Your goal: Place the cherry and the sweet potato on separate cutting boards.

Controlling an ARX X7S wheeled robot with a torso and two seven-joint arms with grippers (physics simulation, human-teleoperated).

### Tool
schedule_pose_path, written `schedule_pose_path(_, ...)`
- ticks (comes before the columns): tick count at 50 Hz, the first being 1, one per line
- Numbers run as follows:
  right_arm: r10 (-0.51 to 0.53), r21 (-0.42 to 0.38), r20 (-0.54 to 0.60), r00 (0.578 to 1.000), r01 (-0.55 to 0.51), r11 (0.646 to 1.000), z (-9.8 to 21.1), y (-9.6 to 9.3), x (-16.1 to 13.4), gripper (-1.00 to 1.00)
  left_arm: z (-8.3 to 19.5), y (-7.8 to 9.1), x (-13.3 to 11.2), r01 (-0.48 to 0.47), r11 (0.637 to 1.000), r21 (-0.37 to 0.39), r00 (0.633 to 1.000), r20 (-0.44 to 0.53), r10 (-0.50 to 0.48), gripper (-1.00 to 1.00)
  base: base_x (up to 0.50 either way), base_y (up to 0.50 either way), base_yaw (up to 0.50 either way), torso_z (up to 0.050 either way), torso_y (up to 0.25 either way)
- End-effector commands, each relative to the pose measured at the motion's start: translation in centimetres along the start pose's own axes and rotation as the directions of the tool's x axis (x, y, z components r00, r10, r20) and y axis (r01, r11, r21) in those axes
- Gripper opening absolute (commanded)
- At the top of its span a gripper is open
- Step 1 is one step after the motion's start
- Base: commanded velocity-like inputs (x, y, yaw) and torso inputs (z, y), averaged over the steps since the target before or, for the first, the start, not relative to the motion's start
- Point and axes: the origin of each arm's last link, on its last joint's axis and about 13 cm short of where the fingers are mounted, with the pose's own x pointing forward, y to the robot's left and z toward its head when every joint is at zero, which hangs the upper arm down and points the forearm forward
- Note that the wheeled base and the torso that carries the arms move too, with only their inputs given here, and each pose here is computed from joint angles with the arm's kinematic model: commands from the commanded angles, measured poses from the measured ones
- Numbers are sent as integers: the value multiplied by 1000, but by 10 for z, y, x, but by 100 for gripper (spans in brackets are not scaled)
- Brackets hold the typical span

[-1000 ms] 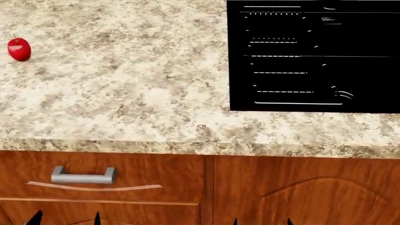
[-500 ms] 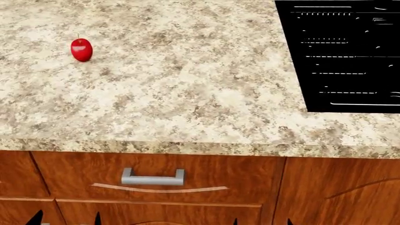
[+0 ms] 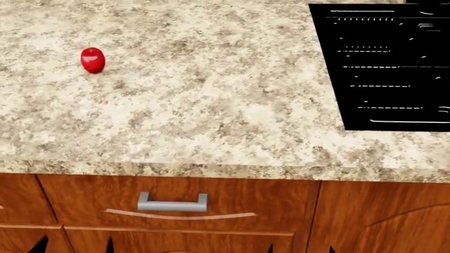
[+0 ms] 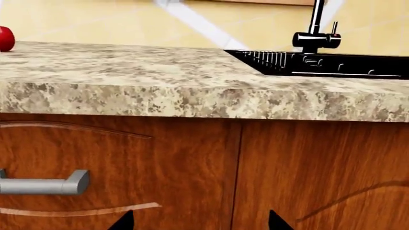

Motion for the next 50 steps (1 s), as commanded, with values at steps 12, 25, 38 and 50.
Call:
schedule_pose_path(12,-2,-15,-27,1000,2,1000,-2,0,0,100,1,1,0,-5,1000,2,1000,13,5,100,0,0,0,50,0)
schedule_pose_path(25,-6,-12,-7,1000,6,1000,0,0,1,100,1,0,0,8,1000,11,1000,11,-9,100,0,0,0,50,0)
schedule_pose_path(38,-12,-14,-6,1000,12,1000,0,0,1,100,4,0,0,2,999,-48,1000,23,-1,100,0,0,0,50,0)
schedule_pose_path(50,-48,-67,144,988,58,996,110,-27,25,100,110,21,24,59,993,-98,994,98,-49,100,0,0,0,4,0)
